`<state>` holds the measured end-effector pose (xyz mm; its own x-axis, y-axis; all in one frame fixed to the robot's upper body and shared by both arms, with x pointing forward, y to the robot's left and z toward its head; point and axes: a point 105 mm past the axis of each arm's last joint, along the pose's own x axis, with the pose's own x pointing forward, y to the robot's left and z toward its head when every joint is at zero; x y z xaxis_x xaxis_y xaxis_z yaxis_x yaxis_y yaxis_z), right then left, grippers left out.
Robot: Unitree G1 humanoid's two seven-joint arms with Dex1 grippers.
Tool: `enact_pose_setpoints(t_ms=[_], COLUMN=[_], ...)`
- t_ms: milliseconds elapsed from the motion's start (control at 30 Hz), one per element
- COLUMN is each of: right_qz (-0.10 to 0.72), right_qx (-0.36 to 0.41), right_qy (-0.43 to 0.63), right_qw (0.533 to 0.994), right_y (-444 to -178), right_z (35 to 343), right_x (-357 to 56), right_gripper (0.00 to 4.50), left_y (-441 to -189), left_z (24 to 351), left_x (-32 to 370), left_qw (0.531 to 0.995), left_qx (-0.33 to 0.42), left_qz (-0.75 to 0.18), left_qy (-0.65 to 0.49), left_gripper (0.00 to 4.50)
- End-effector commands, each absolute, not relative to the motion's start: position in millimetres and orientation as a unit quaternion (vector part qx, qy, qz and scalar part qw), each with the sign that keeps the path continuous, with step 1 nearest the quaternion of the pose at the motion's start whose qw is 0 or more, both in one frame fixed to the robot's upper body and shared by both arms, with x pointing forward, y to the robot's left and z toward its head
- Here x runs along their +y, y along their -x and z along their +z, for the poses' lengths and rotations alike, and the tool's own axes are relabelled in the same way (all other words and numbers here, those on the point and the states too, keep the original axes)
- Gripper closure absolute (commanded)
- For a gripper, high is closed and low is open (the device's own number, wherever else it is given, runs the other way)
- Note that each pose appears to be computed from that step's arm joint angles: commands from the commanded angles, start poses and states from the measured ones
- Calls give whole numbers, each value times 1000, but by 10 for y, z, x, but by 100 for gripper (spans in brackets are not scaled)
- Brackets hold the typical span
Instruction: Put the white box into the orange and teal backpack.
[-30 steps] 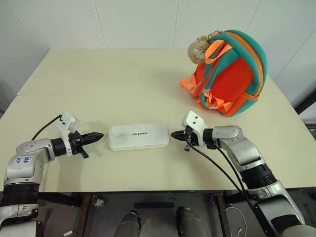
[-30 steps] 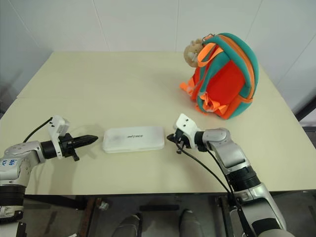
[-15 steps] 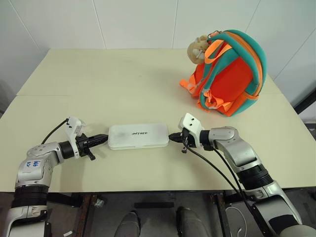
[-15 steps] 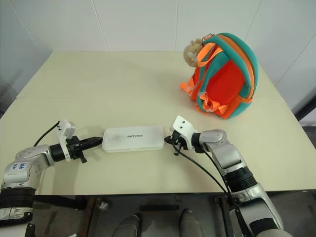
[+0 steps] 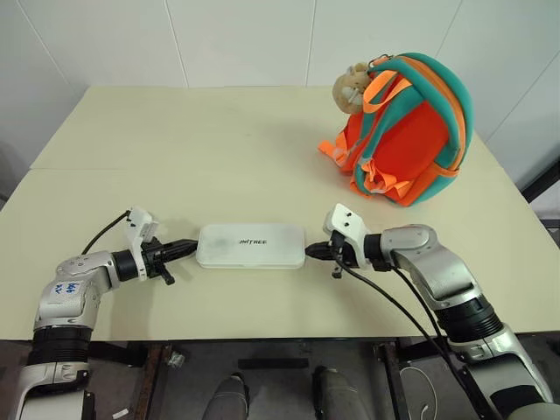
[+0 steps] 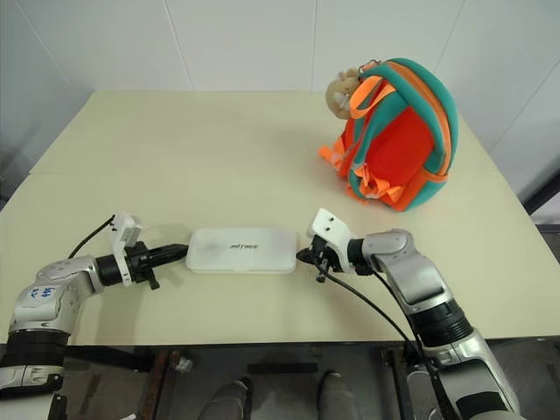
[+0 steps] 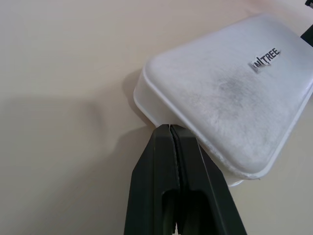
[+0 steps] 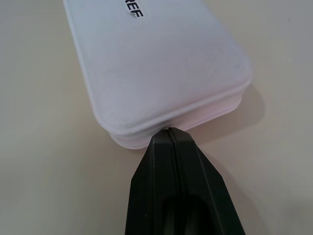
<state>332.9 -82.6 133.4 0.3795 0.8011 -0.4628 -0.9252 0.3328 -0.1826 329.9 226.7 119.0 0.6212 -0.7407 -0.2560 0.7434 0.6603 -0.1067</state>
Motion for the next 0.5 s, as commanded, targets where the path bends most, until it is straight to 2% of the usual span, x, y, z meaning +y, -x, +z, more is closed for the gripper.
enact_pose_setpoints(t_ms=[33,500], right_qz=[581,564], right_qx=[108,162], right_qy=[207,221], right_qw=[779,779], right_y=[-3169,-2954], right_z=[1508,1448], right_x=[-659,-1075], right_gripper=[450,450], left_y=[-3233,-2966], left_z=[1260,1233], left_x=[1992,1632], left_qw=[868,810], left_qx=[132,167], left_qz=[-478,-561], left_qy=[-23,-38], left_gripper=[447,447])
